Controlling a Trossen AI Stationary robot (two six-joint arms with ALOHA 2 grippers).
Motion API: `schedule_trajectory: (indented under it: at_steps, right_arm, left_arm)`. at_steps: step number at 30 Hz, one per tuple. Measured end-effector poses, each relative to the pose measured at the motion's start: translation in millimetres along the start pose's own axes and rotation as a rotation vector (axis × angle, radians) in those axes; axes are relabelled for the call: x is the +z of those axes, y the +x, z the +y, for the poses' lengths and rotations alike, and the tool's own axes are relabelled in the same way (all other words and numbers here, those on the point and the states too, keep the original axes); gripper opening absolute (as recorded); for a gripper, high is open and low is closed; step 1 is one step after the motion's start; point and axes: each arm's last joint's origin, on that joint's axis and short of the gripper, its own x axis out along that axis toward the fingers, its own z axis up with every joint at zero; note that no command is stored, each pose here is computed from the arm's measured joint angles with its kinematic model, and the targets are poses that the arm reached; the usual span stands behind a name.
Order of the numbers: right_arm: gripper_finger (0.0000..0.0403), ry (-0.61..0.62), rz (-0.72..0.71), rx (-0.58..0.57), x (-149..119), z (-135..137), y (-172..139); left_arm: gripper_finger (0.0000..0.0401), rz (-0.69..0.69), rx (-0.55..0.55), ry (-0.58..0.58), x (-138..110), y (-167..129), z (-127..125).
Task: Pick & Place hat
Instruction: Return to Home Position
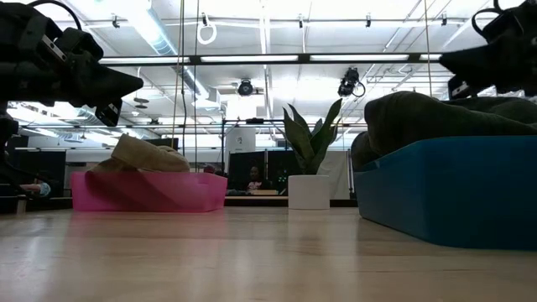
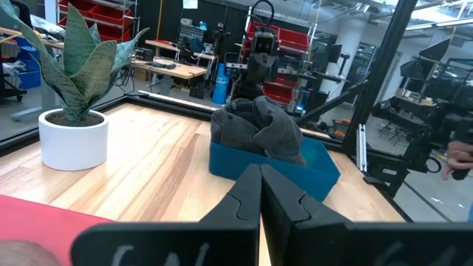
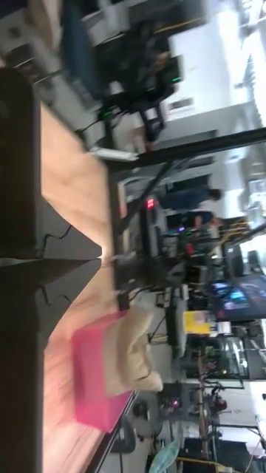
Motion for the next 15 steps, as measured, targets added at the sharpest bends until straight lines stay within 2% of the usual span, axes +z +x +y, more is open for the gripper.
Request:
schedule_trajectory:
  at_steps: [5,15]
  right_arm:
    - [0.0,-0.06,0.088,-0.021,-8.4,-2.3,-0.4]
    - [0.0004,-0.076,0.084,-0.023,-7.9,-2.5,-0.3]
  left_arm:
    - [0.0003,0.0,0.0,-0.001,0.0,0.0,0.0]
    - [0.0003,0.0,0.0,-0.001,0.0,0.0,0.0]
